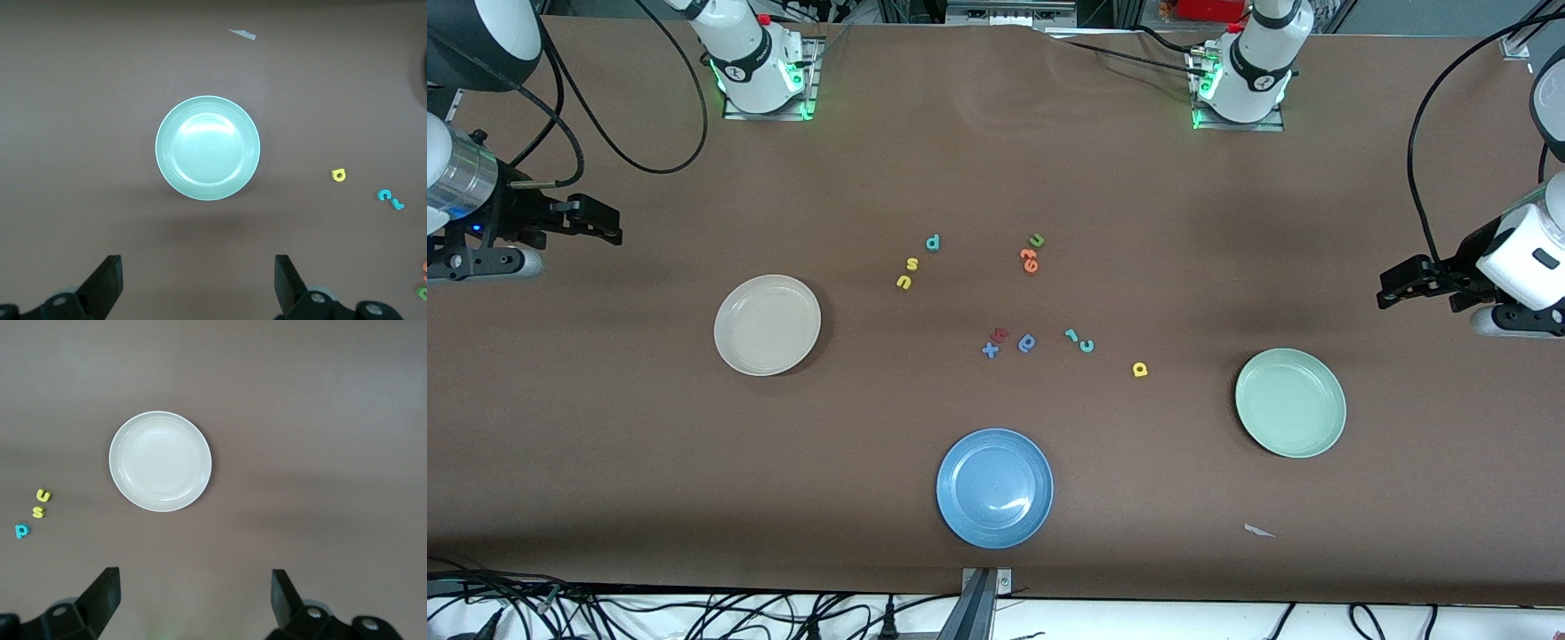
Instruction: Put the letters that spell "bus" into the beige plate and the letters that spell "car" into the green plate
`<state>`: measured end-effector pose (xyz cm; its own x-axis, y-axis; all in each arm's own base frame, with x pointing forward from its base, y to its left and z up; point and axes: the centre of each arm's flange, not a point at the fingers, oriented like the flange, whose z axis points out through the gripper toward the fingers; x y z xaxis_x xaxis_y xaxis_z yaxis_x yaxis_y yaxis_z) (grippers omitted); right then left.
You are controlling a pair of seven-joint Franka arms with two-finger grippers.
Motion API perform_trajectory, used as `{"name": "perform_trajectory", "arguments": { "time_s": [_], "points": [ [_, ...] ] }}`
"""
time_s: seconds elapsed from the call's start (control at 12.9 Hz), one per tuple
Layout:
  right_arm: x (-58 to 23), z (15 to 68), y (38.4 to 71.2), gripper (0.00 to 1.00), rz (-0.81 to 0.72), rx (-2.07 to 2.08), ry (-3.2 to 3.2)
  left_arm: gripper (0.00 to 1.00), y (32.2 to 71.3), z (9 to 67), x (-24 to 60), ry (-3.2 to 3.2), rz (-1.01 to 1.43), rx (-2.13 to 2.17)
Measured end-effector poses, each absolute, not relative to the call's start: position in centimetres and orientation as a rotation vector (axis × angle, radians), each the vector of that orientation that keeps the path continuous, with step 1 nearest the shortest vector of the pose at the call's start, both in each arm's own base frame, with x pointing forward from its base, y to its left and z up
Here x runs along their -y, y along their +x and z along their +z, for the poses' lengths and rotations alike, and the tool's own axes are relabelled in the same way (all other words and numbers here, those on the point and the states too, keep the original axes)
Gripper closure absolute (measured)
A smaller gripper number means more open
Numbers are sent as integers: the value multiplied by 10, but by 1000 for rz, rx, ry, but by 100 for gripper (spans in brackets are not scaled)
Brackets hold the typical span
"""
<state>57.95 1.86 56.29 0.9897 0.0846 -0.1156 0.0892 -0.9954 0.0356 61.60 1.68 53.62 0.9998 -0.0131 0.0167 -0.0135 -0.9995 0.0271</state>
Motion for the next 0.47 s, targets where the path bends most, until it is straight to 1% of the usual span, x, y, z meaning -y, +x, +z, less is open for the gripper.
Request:
{"name": "perform_trajectory", "arguments": {
  "time_s": [0.47],
  "points": [
    [-17,575,582,0,-148,-114,3094,0,616,536,-16,3114,24,21]
  ]
}}
